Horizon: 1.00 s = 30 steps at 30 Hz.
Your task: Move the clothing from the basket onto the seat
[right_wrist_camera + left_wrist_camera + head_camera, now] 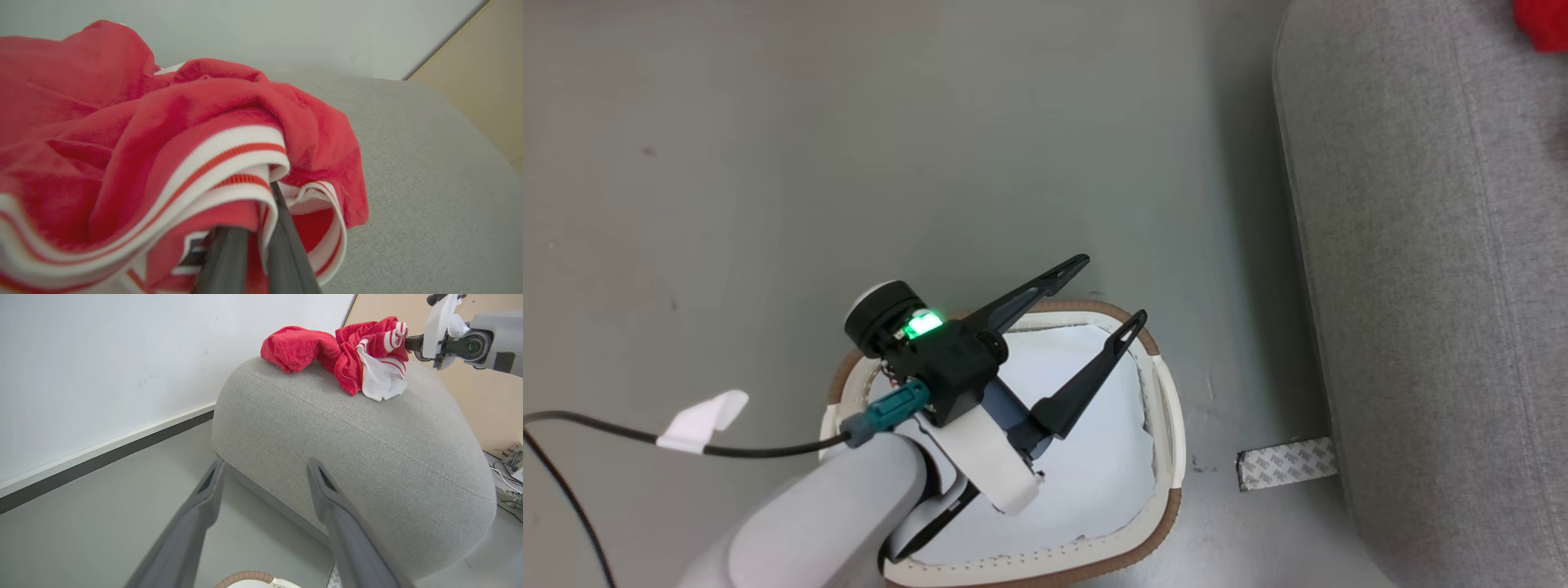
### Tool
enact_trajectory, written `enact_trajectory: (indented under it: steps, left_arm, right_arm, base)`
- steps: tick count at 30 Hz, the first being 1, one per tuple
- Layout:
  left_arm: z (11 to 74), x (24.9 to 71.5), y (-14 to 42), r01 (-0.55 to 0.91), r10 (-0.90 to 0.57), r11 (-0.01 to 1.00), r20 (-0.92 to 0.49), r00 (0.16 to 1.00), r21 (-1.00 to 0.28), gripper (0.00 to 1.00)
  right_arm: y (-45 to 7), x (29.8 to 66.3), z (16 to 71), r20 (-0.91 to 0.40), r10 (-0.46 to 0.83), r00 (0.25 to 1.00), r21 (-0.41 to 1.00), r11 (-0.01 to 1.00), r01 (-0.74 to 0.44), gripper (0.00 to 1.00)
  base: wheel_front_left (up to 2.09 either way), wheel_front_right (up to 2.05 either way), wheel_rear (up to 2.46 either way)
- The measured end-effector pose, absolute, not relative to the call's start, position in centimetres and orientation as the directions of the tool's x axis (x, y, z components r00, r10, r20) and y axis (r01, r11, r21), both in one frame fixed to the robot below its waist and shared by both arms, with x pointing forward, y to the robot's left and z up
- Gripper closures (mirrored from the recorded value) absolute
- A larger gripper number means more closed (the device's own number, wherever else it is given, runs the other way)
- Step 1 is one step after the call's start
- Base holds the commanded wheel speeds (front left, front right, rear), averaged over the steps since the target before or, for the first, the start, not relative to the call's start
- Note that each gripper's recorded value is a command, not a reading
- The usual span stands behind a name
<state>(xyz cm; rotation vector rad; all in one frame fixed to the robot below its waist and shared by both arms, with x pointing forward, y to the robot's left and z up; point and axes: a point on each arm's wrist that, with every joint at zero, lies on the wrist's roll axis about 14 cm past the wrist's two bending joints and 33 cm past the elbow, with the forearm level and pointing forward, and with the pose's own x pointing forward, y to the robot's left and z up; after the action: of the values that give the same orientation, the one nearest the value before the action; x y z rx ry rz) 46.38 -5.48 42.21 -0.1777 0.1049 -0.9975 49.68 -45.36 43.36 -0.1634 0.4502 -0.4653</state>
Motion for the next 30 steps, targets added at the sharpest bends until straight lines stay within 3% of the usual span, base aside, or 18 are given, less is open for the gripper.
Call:
enact_trajectory:
  steps: [2,3,4,5,6,13,20,30]
  left_arm:
    - [42.4,46.3,-5.6,0.825,-0.842,0.530,-0.002,0.540,-0.195,0.00]
    - [42.7,46.3,-5.6,0.825,-0.841,0.531,0.002,0.541,-0.195,0.00]
    - [42.9,46.4,-5.6,0.824,-0.839,0.533,0.004,0.544,-0.193,0.00]
    - [43.0,46.4,-5.5,0.824,-0.838,0.534,0.007,0.545,-0.188,0.00]
    - [43.2,46.4,-5.5,0.824,-0.837,0.536,0.008,0.547,-0.185,0.00]
    - [45.3,46.1,-4.4,0.800,-0.808,0.579,0.021,0.589,-0.156,0.00]
    - [49.7,45.6,-2.4,0.741,-0.737,0.663,0.078,0.671,-0.109,0.00]
    - [56.1,44.1,5.6,0.524,-0.503,0.845,0.173,0.847,-0.107,0.00]
  right_arm:
    - [-45.1,48.8,42.1,-0.426,-0.456,0.781,-0.264,0.889,0.375,1.00]
    - [-45.2,48.2,41.6,-0.445,-0.457,0.770,-0.268,0.889,0.372,0.95]
    - [-45.2,47.8,41.3,-0.457,-0.455,0.764,-0.262,0.890,0.373,0.84]
    - [-45.2,47.4,41.1,-0.467,-0.454,0.759,-0.257,0.891,0.374,0.65]
    - [-45.2,47.2,41.1,-0.469,-0.452,0.759,-0.253,0.892,0.375,0.00]
    - [-44.1,46.5,43.9,-0.433,-0.412,0.802,-0.248,0.909,0.333,0.00]
    - [-43.1,46.1,52.5,-0.256,-0.352,0.900,-0.261,0.922,0.287,0.00]
    - [-35.4,44.7,63.3,0.036,-0.124,0.992,-0.145,0.981,0.128,0.00]
  base:
    - [0.00,0.00,0.00]
    - [0.00,0.00,0.00]
    - [0.00,0.00,0.00]
    - [0.00,0.00,0.00]
    - [0.00,0.00,0.00]
    - [0.00,0.00,0.00]
    - [0.00,0.00,0.00]
    - [0.00,0.00,0.00]
